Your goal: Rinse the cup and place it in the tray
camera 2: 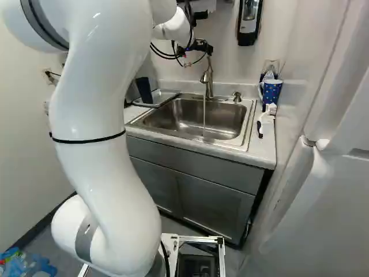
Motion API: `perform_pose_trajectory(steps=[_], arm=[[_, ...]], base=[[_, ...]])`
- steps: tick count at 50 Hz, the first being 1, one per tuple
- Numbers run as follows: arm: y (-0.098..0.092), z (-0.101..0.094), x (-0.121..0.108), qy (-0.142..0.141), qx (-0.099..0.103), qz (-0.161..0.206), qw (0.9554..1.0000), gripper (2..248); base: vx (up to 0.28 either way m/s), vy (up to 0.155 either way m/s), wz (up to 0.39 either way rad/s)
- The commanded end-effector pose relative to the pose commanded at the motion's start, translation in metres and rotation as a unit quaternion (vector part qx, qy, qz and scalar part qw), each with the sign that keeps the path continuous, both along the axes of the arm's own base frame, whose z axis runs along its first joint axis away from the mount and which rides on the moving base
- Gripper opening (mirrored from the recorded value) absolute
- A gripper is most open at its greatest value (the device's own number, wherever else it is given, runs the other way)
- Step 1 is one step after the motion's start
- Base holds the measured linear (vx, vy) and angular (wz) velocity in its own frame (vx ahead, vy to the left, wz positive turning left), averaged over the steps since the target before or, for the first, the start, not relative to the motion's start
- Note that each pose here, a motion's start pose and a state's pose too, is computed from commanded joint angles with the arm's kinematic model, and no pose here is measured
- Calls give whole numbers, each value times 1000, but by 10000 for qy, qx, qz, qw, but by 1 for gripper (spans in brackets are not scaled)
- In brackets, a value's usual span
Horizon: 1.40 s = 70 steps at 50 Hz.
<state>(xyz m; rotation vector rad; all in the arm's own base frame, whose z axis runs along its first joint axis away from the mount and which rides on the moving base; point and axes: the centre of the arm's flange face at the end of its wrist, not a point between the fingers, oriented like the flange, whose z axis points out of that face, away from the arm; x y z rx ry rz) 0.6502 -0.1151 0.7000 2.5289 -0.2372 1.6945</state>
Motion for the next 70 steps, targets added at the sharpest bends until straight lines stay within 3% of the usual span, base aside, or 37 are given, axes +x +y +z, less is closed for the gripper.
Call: perform_pose_trajectory(steps=[37,70], arm=[[0,-1,2,24,5,6,10000,247],[6,-5,-8,339,64,44,9994,247]], base=[[0,0,0],[0,0,0]])
